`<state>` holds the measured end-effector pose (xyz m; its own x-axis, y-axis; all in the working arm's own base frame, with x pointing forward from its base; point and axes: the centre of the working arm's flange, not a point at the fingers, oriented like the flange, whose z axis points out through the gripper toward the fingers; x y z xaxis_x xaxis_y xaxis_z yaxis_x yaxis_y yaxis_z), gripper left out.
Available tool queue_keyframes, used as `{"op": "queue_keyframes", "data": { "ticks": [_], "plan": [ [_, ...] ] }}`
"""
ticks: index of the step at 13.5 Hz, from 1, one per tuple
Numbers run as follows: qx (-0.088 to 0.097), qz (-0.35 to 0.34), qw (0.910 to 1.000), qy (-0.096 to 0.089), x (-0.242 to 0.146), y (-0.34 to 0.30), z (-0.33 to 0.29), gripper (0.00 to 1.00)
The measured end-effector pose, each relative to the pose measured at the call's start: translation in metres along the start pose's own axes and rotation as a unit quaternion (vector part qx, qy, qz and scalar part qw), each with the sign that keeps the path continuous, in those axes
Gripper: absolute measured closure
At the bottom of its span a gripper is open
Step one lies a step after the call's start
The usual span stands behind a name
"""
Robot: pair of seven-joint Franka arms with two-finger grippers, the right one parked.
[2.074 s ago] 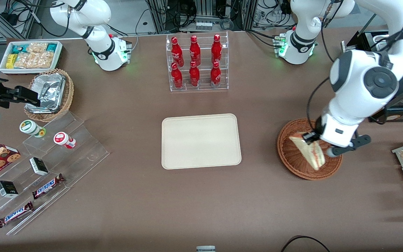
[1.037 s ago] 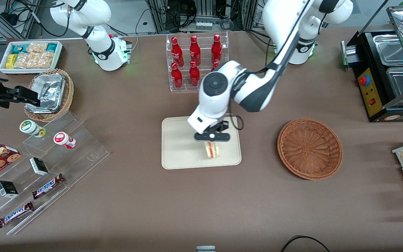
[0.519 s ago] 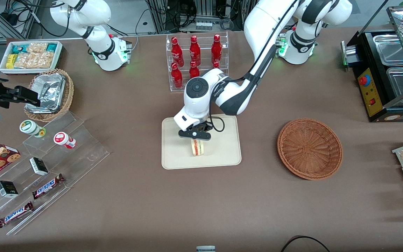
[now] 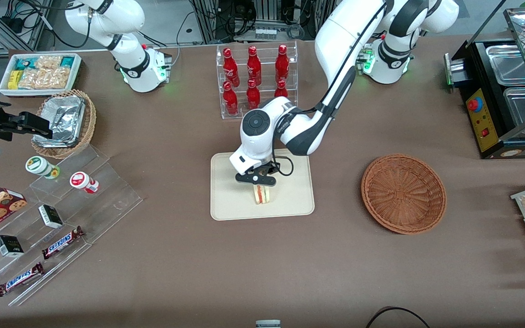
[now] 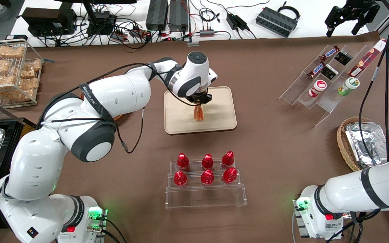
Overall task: Place sandwich from basket to tray
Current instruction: 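Lower the sandwich onto the tray and open the left gripper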
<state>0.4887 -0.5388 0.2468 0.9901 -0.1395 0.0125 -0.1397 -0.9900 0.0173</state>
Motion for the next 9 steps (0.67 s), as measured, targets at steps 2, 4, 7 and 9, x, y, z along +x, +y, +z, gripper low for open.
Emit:
{"op": "queue_keyframes", "data": {
  "ticks": [2, 4, 7, 9],
  "plan": [
    [0.0, 0.006, 1.0, 0.0, -0.005, 0.006, 0.0, 0.85],
    [0.001, 0.012, 0.9999, -0.001, -0.011, 0.012, 0.002, 0.85],
    [0.003, 0.013, 0.9999, -0.003, -0.012, 0.013, 0.005, 0.59],
    [0.002, 0.01, 1.0, 0.0, -0.009, 0.011, 0.003, 0.37]
  ]
}}
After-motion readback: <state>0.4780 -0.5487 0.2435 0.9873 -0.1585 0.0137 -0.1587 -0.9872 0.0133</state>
